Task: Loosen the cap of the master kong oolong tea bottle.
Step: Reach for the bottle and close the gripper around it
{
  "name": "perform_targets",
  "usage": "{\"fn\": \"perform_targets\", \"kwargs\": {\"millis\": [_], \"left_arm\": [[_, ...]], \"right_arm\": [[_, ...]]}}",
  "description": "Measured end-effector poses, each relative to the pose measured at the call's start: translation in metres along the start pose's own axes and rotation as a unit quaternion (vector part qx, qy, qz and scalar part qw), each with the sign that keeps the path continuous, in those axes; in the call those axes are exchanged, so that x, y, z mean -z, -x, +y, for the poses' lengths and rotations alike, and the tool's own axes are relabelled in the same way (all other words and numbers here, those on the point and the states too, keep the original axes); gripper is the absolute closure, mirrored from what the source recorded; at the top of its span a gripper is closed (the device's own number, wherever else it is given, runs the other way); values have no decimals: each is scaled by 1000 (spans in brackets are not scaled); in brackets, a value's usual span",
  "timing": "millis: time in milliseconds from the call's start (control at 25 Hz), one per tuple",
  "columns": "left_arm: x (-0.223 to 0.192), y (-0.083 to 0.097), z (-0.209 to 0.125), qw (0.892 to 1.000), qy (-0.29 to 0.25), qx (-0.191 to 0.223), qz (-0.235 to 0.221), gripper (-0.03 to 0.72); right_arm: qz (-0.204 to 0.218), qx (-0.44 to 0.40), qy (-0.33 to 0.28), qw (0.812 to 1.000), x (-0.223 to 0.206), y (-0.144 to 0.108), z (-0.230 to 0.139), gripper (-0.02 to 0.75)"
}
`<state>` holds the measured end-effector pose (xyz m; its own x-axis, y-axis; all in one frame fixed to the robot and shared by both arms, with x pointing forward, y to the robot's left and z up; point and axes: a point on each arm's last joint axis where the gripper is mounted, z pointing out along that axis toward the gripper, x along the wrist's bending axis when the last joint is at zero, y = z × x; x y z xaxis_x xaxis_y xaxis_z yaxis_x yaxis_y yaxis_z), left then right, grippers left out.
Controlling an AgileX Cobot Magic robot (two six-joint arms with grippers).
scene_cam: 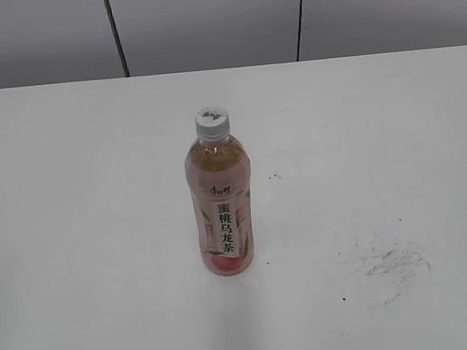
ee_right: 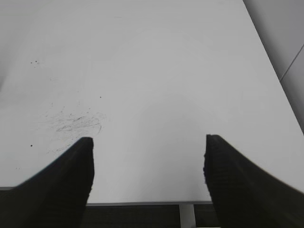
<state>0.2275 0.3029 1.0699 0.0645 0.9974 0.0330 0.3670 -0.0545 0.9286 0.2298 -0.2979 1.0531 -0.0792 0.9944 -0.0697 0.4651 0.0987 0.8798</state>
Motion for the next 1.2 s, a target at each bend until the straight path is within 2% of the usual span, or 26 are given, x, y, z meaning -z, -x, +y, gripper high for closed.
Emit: {"fn": "perform_targets", "kwargs": {"millis": [120,360,640,880,1040,1200], "left_arm": [[1,0,3,1000,6,-3,-9,253],[-8,0,35,995,87,-12,-44,253],[-55,9,68,985,152,-5,-76,253],[-126,20,83,988,132,19,-80,253],[-187,28,77,990,96,72,-73,253],[-229,40,70,988,113,72,-73,253]], "right_arm": [[0,0,0,1000,0,0,0,194],[0,0,0,1000,0,0,0,194],[1,0,-16,1000,-5,0,5,194],[2,-2,-4,1000,-17,2,26,194],[4,-5,3,1000,-30,3,39,194],[5,-6,-7,1000,-42,4,47,194]]}}
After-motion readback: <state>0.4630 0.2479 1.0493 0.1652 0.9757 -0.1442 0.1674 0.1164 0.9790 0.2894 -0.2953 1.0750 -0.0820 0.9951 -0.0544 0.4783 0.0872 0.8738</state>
